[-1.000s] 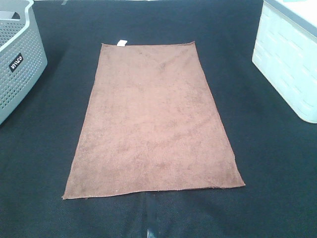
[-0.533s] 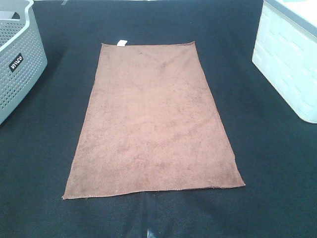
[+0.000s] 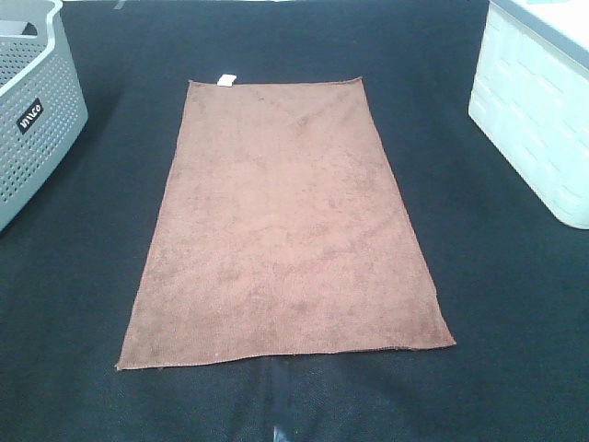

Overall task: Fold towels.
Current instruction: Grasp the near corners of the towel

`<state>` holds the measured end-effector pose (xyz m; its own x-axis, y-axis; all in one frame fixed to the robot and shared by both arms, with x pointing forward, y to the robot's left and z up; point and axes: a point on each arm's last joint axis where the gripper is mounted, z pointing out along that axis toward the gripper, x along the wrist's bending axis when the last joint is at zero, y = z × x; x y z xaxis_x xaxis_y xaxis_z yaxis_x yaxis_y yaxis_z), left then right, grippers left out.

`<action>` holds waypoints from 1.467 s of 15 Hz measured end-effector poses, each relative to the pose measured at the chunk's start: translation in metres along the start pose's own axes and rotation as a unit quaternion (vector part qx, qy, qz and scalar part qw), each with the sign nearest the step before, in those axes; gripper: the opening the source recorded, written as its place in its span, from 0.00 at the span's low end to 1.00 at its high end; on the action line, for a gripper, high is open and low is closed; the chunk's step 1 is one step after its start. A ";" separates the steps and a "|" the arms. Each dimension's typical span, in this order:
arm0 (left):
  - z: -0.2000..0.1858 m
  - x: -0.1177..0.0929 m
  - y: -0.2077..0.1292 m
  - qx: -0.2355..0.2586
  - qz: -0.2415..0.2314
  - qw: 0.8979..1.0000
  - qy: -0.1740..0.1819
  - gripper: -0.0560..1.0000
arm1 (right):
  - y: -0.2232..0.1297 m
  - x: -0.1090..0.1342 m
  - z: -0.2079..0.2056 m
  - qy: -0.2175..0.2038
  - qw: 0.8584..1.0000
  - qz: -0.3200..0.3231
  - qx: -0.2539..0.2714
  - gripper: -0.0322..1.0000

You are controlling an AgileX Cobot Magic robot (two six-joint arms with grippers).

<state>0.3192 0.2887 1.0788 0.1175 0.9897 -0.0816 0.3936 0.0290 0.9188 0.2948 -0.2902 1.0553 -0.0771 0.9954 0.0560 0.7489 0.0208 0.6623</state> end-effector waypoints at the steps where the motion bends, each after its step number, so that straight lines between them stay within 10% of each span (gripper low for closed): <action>1: 0.015 0.000 0.001 0.029 -0.021 0.999 -0.007 0.67 | 0.009 -0.001 0.012 -0.001 1.000 0.007 0.026 0.74; 6: 0.107 0.002 -0.019 0.203 -0.146 0.968 -0.023 0.67 | 0.033 -0.005 0.081 0.006 0.985 0.033 0.167 0.74; 10: 0.172 0.001 -0.060 0.327 -0.198 0.923 -0.049 0.67 | 0.049 0.000 0.135 0.050 0.967 0.057 0.243 0.74; 22: 0.241 -0.007 -0.135 0.395 -0.264 0.871 -0.122 0.67 | 0.046 0.012 0.256 0.170 0.932 0.088 0.309 0.74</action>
<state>0.4850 0.2446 0.8621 -0.1185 0.8055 -0.5807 0.9450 0.2710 0.1830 0.4969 -0.2540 0.8958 -0.0430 0.9040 0.4253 0.9975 0.0146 0.0697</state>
